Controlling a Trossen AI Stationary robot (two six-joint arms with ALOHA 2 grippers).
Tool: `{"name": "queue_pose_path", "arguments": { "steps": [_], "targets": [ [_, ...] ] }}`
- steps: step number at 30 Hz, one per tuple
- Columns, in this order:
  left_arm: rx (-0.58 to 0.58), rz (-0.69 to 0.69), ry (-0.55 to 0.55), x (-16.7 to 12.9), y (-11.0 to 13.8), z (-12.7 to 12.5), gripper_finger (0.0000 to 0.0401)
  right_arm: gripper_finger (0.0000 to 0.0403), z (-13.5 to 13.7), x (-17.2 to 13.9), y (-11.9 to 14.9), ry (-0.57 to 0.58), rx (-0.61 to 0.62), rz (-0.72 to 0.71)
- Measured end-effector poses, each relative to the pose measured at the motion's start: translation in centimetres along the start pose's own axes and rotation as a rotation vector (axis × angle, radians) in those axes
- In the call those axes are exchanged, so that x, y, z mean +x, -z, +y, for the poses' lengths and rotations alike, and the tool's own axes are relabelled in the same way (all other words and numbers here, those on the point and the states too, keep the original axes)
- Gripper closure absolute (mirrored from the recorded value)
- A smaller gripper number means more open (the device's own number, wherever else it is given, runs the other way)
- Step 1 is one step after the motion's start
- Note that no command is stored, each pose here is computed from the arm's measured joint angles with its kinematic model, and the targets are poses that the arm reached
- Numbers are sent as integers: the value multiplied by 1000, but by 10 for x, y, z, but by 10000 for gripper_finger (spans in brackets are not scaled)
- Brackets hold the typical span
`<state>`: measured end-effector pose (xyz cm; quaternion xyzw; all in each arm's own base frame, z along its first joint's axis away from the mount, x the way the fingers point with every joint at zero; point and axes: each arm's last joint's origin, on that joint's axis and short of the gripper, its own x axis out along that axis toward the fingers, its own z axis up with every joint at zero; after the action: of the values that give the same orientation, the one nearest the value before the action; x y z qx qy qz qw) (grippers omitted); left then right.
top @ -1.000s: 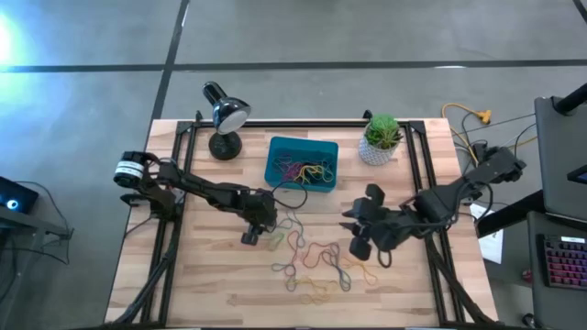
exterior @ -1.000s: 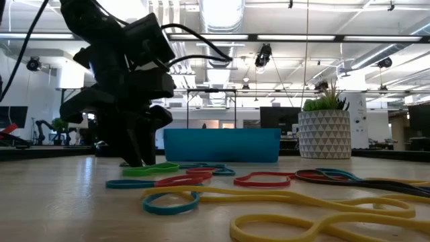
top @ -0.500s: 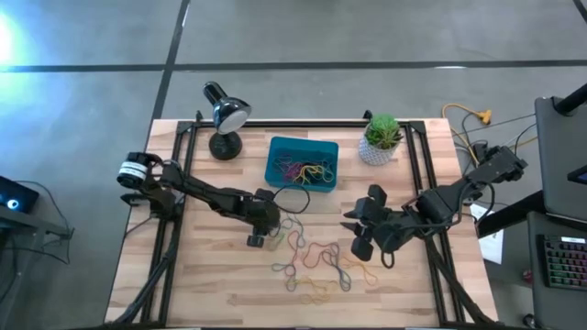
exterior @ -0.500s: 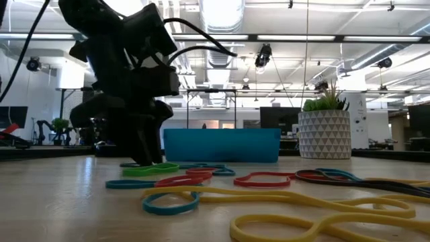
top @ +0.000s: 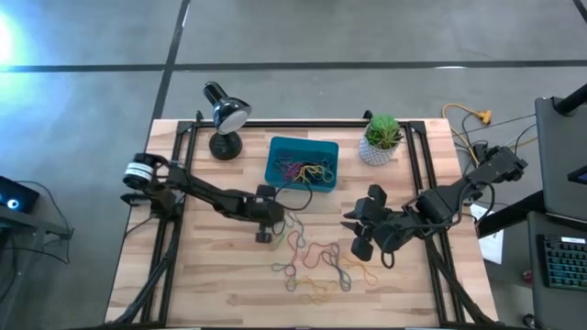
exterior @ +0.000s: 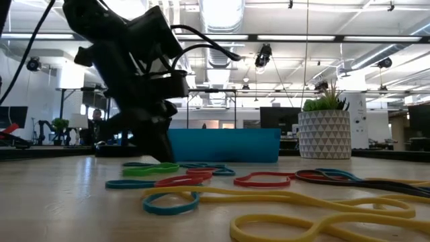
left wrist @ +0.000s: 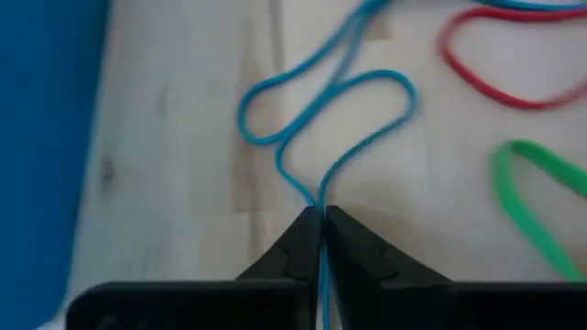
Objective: Pick and place rubber bands into bin
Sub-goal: Put the blue rubber band into the blue bin
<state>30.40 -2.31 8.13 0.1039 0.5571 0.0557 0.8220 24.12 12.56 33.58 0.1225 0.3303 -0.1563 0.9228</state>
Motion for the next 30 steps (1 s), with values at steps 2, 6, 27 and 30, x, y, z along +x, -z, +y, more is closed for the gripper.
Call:
{"name": "queue_pose_path", "arguments": {
  "steps": [2, 6, 27, 30],
  "targets": [
    [-13, -4, -57, 0, -1, 1, 399, 323, 0, 0, 0, -1, 1, 0],
    [-28, 4, -190, -4, 0, 5, 401, 326, 0, 0, 0, -2, 5, -1],
    [-113, -283, -407, -122, -13, 26, 401, 330, -1, 1, 1, 19, -24, -8],
    [-104, -261, -293, -115, -9, 27, 401, 334, -1, 1, 1, 21, -35, -10]
  ]
}}
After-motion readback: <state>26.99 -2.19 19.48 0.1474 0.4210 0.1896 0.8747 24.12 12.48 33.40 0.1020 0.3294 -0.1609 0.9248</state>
